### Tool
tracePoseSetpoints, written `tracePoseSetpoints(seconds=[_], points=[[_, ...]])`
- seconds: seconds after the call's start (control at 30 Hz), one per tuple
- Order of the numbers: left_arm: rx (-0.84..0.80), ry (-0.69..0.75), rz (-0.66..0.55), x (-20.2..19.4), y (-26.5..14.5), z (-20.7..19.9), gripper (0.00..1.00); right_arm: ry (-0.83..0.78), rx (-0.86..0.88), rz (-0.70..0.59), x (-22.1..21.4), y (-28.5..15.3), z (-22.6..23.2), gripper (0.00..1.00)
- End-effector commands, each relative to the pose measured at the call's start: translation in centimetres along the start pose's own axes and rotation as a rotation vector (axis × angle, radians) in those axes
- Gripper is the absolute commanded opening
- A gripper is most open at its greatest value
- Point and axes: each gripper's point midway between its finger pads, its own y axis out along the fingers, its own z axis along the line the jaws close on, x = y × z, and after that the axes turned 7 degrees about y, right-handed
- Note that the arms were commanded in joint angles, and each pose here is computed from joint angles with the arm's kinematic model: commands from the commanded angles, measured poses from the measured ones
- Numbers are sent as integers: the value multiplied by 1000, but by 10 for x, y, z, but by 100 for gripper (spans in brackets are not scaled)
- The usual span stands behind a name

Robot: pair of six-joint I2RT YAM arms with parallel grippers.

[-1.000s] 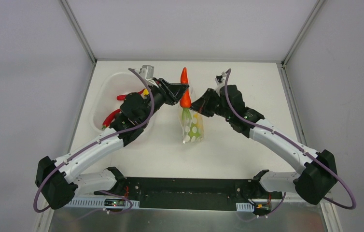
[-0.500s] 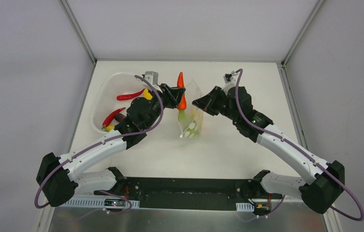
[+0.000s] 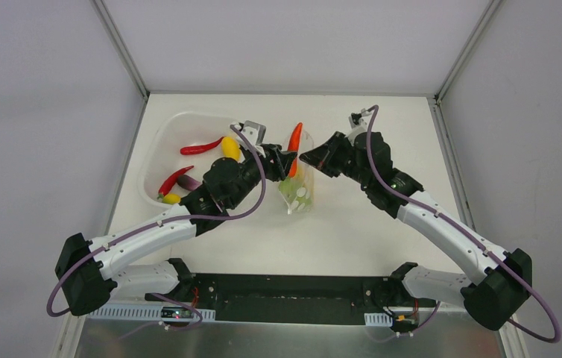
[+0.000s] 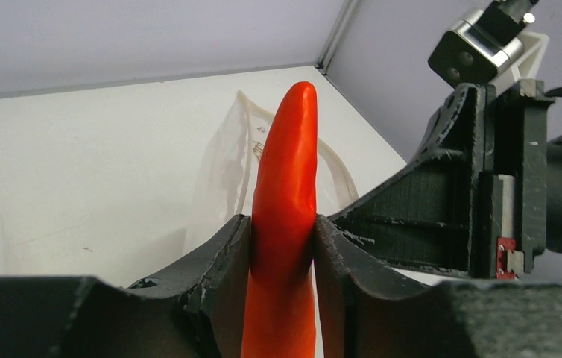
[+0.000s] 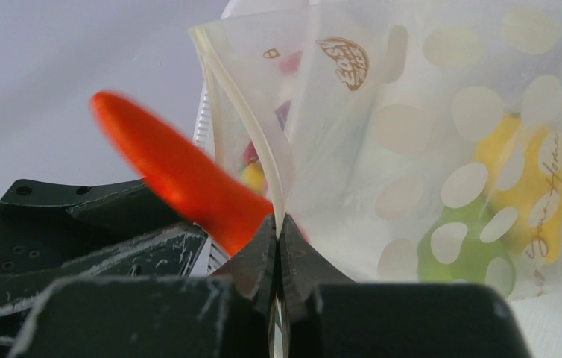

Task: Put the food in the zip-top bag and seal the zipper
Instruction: Place the fake vegetable in the zipper food storage bag, then adjust the zipper food storage bag at the center of the board.

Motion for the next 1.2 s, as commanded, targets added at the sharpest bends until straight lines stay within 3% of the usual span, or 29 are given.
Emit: tracePoseSetpoints(seconds=[0.0, 0.13, 0.5, 0.63, 0.77, 0.93, 1.03, 1.17], points=[[-11, 29, -18, 19, -2, -5, 59, 30, 73, -29, 13, -6, 24, 0], [3, 23, -4, 18, -4, -2, 71, 30, 77, -39, 16, -9, 25, 0], [59, 39, 78, 18, -14, 9, 74, 18, 150, -91, 25, -24, 38, 0], [171, 56, 117, 13, -20, 30, 86, 46, -32, -192, 38, -15, -6, 0], [242, 106, 231, -10, -21, 44, 90, 85, -111, -86, 23, 0, -32, 0], [225, 83, 412, -47, -12, 46, 85, 84, -57, -36, 16, 4, -23, 0], [175, 26, 435, -53, -5, 42, 83, 70, -52, -51, 20, 1, -21, 0], [149, -61, 460, -57, 1, 45, 68, 59, -49, -60, 21, -3, -20, 0]])
